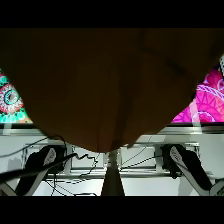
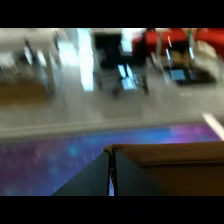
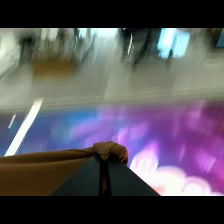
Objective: Fold the clothes and pants, and hang the long-sleeved shirts on hangers.
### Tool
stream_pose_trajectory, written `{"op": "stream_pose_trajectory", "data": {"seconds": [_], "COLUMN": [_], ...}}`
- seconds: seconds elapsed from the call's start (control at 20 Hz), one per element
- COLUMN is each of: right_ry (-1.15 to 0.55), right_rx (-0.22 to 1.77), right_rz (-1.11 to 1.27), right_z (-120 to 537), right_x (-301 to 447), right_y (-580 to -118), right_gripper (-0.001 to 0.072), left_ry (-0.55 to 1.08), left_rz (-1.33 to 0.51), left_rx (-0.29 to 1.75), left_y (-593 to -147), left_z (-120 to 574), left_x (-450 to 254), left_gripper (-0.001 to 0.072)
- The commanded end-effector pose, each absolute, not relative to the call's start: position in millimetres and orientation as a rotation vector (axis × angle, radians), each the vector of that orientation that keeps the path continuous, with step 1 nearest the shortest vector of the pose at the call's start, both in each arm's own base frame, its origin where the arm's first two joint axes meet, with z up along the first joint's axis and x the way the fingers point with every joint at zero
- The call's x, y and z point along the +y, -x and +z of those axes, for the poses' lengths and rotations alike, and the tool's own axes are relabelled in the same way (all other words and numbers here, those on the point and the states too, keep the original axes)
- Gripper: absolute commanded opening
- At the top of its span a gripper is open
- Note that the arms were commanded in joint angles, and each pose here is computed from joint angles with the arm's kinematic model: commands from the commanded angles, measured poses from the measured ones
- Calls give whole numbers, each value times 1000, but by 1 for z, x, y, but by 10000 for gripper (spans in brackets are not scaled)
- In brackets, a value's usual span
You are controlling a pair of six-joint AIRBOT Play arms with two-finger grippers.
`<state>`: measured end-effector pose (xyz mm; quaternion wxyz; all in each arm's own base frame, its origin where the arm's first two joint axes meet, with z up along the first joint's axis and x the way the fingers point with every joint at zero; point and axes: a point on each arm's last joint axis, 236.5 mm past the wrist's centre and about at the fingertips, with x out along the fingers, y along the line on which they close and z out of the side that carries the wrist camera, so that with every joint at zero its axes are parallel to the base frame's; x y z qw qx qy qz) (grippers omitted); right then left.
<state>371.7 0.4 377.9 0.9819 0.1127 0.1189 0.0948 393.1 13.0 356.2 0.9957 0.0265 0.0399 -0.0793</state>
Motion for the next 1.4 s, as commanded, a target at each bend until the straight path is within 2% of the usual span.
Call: {"op": "stream_pose_trajectory", "data": {"seconds": [0.0, 0.15, 0.3, 0.4, 0.55, 0.7, 0.9, 1.0, 1.1, 1.15, 1.2, 1.25, 1.3, 1.35], "right_ry": [-384, -467, -526, -542, -539, -476, -313, -273, -258, -258, -257, -246, -216, -175], "right_rx": [590, 803, 923, 938, 906, 1011, 1279, 1388, 1429, 1428, 1431, 1447, 1487, 1540], "right_rz": [271, 277, 242, 211, 169, 189, 199, 183, 162, 162, 162, 158, 144, 124], "right_z": [244, 134, 48, 23, 21, 6, -25, -34, -37, -37, -37, -38, -40, -43], "right_x": [7, 13, 12, 4, -12, -10, -22, -32, -38, -38, -38, -40, -47, -56], "right_y": [-456, -505, -531, -540, -548, -526, -468, -442, -433, -433, -433, -429, -420, -407], "right_gripper": [12, 12, 12, 12, 12, 12, 11, 12, 34, 291, 696, 679, 676, 613], "left_ry": [49, 115, 134, 121, 110, 126, 221, 186, 121, 118, 119, 118, 121, 117], "left_rz": [-298, -308, -260, -221, -201, -293, -447, -460, -425, -419, -414, -412, -410, -413], "left_rx": [451, 620, 680, 651, 617, 719, 1019, 1189, 1263, 1256, 1251, 1247, 1244, 1246], "left_y": [-465, -511, -542, -556, -562, -542, -476, -441, -427, -429, -430, -431, -430, -427], "left_z": [210, 108, 39, 30, 36, 20, -13, -32, -43, -43, -42, -40, -37, -32], "left_x": [-1, -8, -11, -10, -10, -28, -52, -47, -32, -30, -29, -28, -27, -26], "left_gripper": [11, 11, 11, 11, 11, 11, 11, 11, 12, 39, 265, 676, 678, 678]}}
